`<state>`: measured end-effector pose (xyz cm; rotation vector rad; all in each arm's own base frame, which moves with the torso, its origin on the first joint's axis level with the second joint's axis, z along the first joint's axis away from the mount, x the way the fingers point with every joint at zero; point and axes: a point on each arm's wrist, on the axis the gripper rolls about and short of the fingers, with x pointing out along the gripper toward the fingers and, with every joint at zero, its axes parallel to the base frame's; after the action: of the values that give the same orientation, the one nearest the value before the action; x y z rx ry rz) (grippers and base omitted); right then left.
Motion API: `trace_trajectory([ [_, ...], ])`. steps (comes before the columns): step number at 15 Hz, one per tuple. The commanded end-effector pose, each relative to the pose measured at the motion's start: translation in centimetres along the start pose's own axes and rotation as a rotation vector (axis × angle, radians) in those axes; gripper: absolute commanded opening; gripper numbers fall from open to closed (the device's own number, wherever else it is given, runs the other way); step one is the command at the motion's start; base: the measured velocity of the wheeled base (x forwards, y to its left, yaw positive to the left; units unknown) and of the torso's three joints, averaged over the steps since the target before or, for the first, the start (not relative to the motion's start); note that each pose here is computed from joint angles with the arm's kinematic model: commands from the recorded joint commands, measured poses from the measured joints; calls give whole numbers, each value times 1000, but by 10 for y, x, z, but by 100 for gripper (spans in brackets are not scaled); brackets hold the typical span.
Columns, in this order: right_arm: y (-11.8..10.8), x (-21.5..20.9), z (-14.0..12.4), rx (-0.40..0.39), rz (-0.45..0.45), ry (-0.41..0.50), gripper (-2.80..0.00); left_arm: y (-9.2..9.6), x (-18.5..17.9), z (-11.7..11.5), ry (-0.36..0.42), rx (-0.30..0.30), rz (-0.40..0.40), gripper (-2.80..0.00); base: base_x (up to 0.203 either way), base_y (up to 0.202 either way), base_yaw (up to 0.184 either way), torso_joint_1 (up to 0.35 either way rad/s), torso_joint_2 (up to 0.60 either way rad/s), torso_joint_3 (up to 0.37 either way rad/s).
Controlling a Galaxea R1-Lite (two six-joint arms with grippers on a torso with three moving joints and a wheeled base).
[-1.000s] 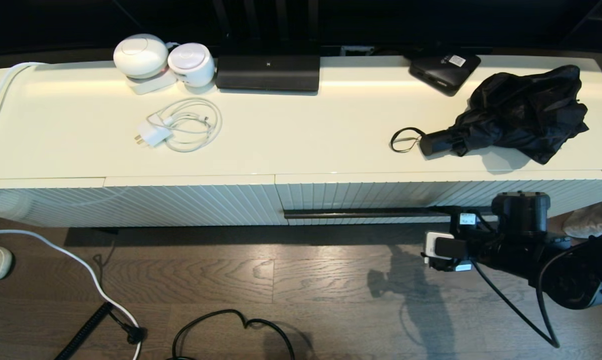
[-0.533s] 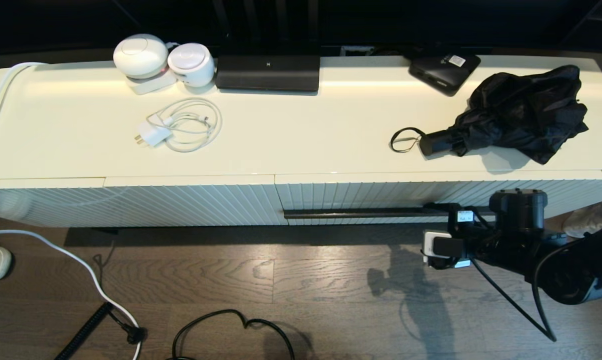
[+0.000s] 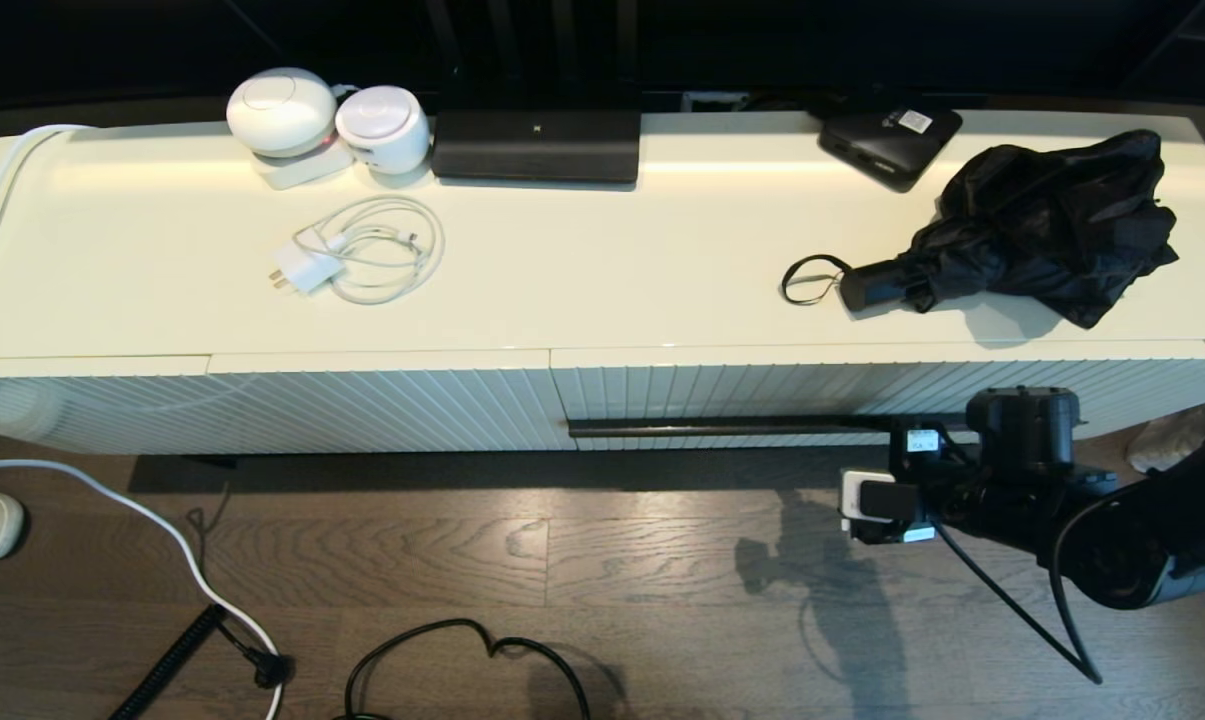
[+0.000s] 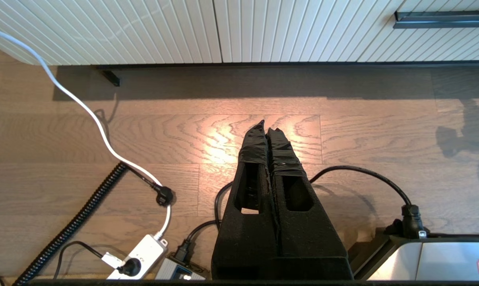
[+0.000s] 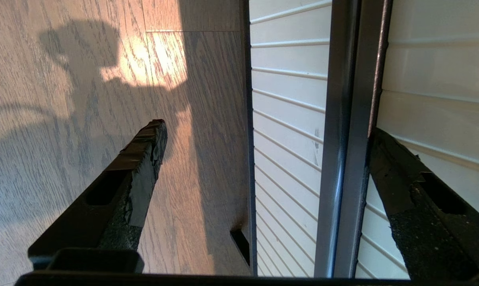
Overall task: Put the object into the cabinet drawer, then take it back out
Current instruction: Open the drawer
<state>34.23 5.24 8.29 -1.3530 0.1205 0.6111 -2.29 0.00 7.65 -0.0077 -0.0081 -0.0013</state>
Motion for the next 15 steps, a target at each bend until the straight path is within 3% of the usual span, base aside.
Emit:
trace_trajectory([
  [1, 1, 1, 0, -7, 2, -2, 0, 0, 0, 0, -1, 0, 1, -280, 0, 0, 0, 0, 0, 0],
  [7, 4, -3, 1, -3, 16, 0, 0, 0, 0, 0, -1, 0, 1, -280, 0, 0, 0, 0, 0, 0],
  [15, 30, -21, 1, 14, 89, 12, 0, 0, 0, 0, -1, 0, 1, -280, 0, 0, 0, 0, 0, 0],
])
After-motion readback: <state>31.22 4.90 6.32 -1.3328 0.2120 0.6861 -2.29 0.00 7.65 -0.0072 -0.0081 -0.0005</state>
